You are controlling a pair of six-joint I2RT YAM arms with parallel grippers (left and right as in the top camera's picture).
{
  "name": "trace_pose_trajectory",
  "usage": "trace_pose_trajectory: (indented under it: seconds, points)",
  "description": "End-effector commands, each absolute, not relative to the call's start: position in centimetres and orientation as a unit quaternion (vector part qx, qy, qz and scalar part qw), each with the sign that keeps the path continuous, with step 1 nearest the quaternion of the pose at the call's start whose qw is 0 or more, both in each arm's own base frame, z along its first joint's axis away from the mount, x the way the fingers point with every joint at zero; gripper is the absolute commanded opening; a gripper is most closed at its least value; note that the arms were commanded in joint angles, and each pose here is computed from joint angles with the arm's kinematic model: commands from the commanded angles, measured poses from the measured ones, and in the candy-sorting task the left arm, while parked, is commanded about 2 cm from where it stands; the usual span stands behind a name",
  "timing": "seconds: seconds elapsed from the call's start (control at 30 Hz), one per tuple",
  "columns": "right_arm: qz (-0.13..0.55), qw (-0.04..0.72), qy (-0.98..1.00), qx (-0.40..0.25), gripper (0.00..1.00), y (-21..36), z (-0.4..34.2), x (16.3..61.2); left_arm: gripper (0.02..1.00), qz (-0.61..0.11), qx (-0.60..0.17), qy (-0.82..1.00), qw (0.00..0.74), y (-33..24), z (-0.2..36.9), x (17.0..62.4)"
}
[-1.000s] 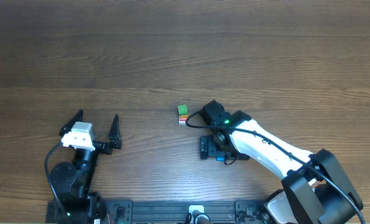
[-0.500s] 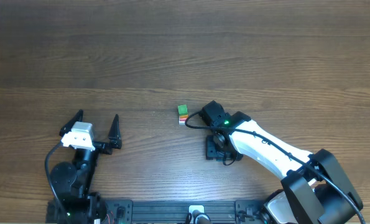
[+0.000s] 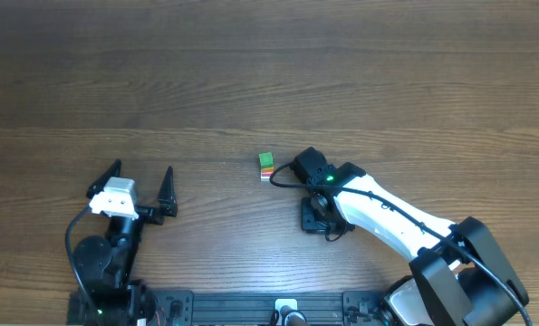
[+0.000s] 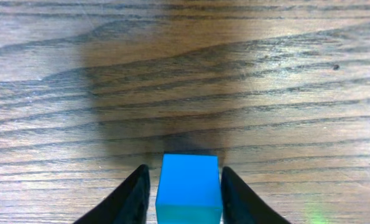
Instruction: Stack Cubes
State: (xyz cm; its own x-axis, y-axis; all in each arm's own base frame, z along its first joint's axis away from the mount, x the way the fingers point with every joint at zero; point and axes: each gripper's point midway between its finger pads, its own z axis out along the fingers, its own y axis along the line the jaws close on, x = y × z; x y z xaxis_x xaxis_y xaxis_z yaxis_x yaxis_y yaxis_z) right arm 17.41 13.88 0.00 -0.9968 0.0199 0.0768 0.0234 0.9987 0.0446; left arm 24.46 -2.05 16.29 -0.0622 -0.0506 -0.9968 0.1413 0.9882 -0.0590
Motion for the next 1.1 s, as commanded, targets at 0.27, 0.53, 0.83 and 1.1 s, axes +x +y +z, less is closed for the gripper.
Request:
trace_pose_trajectory:
  seconds: [0.27,0.53,0.83,1.1]
  points:
    - [-0.030,0.034,-0.999,-0.010,0.229,14.2,0.0,17.4,0.998,-0.070,0.041,0.724,0.685,-2.3,16.2,24.4]
    - [-0.037,0.023,-0.999,0.004,0.172,14.8,1.0,18.4,1.000,-0.070,0.041,0.724,0.685,-2.3,16.2,24.4]
    - [-0.032,-0.083,-0.995,0.035,0.066,17.7,12.8,26.0,0.998,-0.070,0.041,0.724,0.685,-2.3,16.2,24.4]
    - [-0.030,-0.082,-0.994,0.063,0.025,21.5,15.1,28.8,1.000,-0.070,0.041,0.724,0.685,-2.3,16.2,24.4]
